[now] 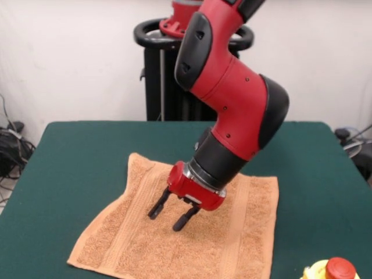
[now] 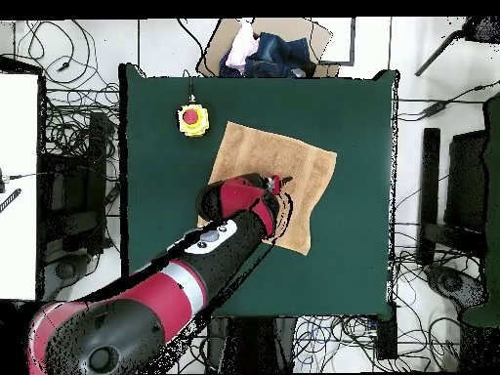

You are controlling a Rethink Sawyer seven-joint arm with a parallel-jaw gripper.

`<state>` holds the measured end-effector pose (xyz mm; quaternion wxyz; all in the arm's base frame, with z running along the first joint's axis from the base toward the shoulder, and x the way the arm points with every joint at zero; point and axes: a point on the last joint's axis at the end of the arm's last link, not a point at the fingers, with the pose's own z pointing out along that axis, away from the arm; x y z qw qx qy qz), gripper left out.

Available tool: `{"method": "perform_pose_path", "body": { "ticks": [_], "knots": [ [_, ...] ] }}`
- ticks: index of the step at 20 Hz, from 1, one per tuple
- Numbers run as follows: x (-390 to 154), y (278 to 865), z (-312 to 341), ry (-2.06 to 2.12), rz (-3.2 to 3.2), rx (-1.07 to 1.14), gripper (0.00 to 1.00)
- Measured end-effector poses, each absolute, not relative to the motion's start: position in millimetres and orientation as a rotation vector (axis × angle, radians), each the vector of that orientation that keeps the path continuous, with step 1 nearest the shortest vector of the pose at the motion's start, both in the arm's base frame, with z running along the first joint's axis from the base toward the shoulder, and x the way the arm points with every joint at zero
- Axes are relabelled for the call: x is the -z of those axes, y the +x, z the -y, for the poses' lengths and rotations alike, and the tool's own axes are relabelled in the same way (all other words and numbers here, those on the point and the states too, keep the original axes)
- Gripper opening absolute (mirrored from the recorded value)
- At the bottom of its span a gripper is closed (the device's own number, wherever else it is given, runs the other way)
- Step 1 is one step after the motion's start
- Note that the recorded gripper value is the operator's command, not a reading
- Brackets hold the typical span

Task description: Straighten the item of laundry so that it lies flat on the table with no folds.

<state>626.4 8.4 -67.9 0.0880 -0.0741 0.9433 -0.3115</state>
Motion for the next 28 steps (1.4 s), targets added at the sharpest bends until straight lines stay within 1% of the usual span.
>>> {"method": "perform_pose_path", "body": {
  "ticks": [18,28],
  "knots": [
    [70,646,-18,-0.221,-2.95,1.068,1.0],
    [72,652,-21,-0.202,-2.976,1.108,1.0]
  ]
}}
